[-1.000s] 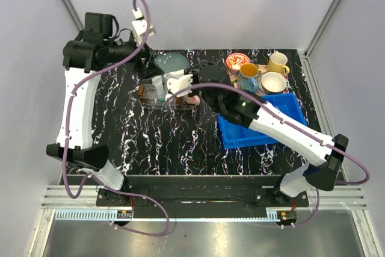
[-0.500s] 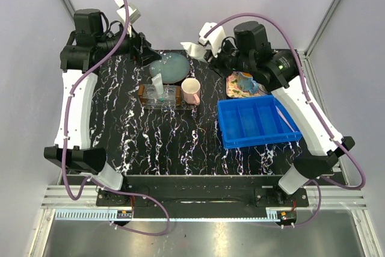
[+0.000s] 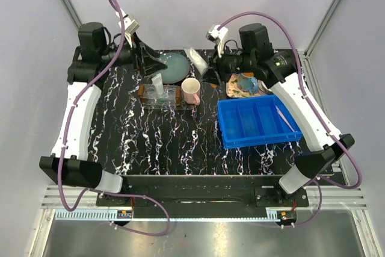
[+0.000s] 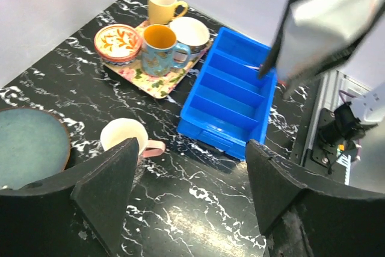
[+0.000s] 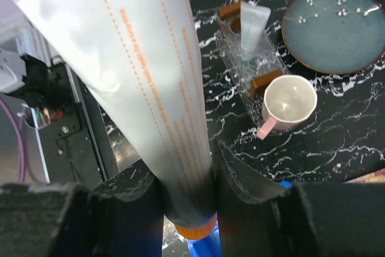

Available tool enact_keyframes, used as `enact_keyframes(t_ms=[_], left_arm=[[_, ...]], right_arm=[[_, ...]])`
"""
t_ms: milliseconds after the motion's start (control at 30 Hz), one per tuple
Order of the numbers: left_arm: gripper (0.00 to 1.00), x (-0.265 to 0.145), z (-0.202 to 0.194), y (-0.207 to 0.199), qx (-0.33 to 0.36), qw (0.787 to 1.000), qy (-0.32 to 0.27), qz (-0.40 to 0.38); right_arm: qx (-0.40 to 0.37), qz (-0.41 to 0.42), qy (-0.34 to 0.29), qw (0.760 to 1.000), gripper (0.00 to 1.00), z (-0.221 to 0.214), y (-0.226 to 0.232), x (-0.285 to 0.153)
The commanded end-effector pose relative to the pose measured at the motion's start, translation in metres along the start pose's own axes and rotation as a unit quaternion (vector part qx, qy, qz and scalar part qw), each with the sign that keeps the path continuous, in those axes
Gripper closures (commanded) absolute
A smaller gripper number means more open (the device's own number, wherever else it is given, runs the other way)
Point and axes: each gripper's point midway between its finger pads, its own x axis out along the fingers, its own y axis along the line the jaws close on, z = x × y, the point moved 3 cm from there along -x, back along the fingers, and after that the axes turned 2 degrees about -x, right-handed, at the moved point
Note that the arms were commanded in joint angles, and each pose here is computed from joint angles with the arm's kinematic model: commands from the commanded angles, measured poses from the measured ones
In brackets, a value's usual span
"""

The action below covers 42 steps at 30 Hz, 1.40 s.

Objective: Prepare toiletry sets of a toothbrush and toothpaste on the tray

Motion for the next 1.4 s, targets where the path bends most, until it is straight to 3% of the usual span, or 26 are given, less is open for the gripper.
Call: enact_keyframes(t_ms=[0, 467, 1367], left_arm=[[0.24, -0.004, 0.013, -0.039, 0.068, 0.994, -0.046, -0.07], [0.16, 0.025, 0.018, -0.064, 0.076, 0.986, -0.095, -0.11], [0.1, 0.028, 0.006, -0.056, 0.053, 0.989, -0.113, -0.084]], right_arm=[[0.011, 0.053, -0.089, 0.995, 0.94, 0.039, 0.007, -0.012], [0.05, 0.128, -0.089, 0.987, 0.97, 0.033, 0.015, 0.006], [0.042, 0.116, -0.094, 0.988, 0.97, 0.034, 0.015, 0.001]])
